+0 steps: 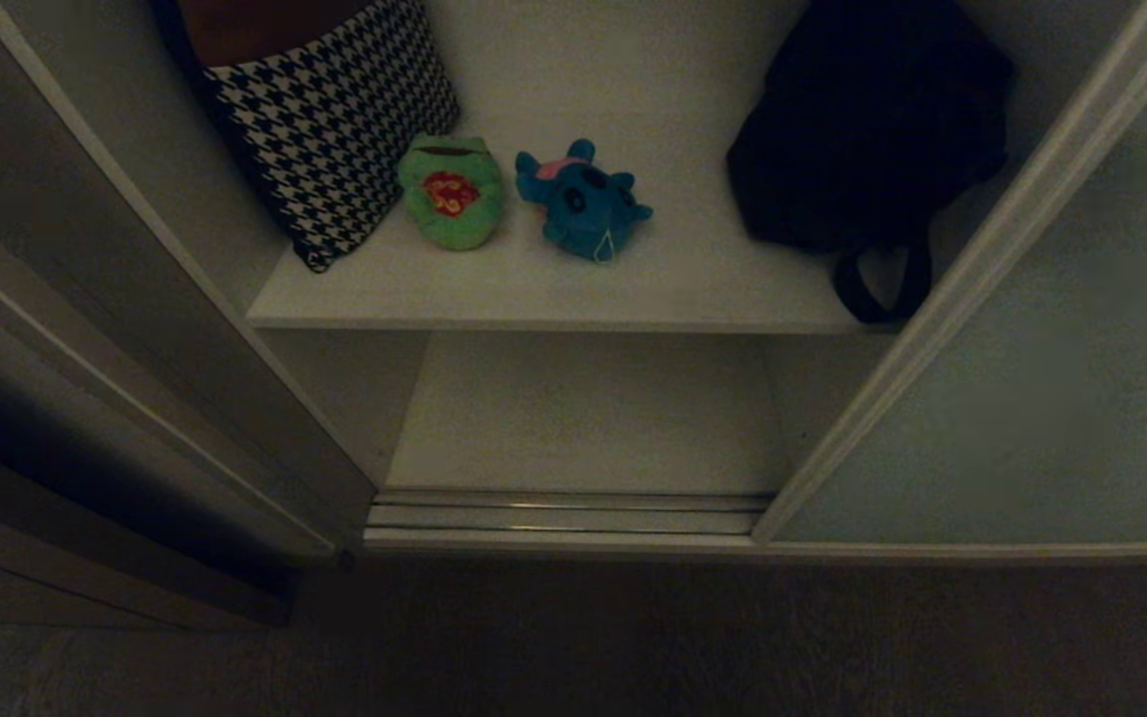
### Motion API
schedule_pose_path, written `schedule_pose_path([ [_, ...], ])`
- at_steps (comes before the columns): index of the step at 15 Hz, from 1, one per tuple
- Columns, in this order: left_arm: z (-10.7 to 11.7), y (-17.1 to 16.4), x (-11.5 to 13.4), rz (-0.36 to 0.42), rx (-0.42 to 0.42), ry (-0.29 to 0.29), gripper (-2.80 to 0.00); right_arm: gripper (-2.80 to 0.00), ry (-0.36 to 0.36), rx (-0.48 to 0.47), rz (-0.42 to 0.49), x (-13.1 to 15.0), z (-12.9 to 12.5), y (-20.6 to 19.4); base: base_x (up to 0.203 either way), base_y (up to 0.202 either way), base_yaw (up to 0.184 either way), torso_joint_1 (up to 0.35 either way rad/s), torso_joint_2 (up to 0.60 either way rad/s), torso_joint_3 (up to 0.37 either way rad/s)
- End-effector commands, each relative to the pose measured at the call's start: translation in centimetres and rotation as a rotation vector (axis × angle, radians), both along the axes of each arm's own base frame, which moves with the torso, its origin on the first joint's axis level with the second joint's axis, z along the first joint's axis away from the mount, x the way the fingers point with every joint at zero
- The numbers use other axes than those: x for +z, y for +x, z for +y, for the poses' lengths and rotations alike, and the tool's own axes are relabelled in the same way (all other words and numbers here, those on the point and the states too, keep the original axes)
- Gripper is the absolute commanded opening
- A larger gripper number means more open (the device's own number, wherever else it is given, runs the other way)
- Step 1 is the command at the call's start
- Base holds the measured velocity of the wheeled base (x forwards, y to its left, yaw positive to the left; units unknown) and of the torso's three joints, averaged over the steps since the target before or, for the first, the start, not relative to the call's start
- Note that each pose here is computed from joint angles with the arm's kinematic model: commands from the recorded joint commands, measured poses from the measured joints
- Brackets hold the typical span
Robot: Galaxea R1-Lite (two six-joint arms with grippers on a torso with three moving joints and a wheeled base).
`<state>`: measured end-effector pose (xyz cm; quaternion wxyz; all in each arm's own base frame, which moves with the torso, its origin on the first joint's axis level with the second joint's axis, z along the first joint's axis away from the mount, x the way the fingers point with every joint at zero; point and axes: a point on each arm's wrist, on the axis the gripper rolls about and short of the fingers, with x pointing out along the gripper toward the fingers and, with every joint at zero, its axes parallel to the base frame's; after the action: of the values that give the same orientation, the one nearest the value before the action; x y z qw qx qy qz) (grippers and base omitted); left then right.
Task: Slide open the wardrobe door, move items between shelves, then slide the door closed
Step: Close the door
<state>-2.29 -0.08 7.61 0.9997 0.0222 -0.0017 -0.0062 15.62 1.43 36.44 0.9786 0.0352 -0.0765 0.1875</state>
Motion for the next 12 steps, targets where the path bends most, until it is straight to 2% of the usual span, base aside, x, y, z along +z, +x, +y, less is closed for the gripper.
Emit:
schedule_pose_path([
  [1,0.0,0.01,0.02,0.0,0.0,0.0,-2.8,-2.8,0.0,-0.045,0.013,-0.38,-0.73,1.13,0.0,0.0,0.0,0.0,0.0,0.0],
  [5,0.0,0.01,0.0,0.001,0.0,0.0,-2.8,-2.8,0.003,-0.057,0.026,-0.58,-0.99,1.69,0.0,0.0,0.0,0.0,0.0,0.0],
  [12,0.0,0.01,0.0,0.001,0.0,0.0,-2.8,-2.8,-0.006,-0.006,0.019,-0.62,-0.18,0.82,0.0,0.0,0.0,0.0,0.0,0.0],
])
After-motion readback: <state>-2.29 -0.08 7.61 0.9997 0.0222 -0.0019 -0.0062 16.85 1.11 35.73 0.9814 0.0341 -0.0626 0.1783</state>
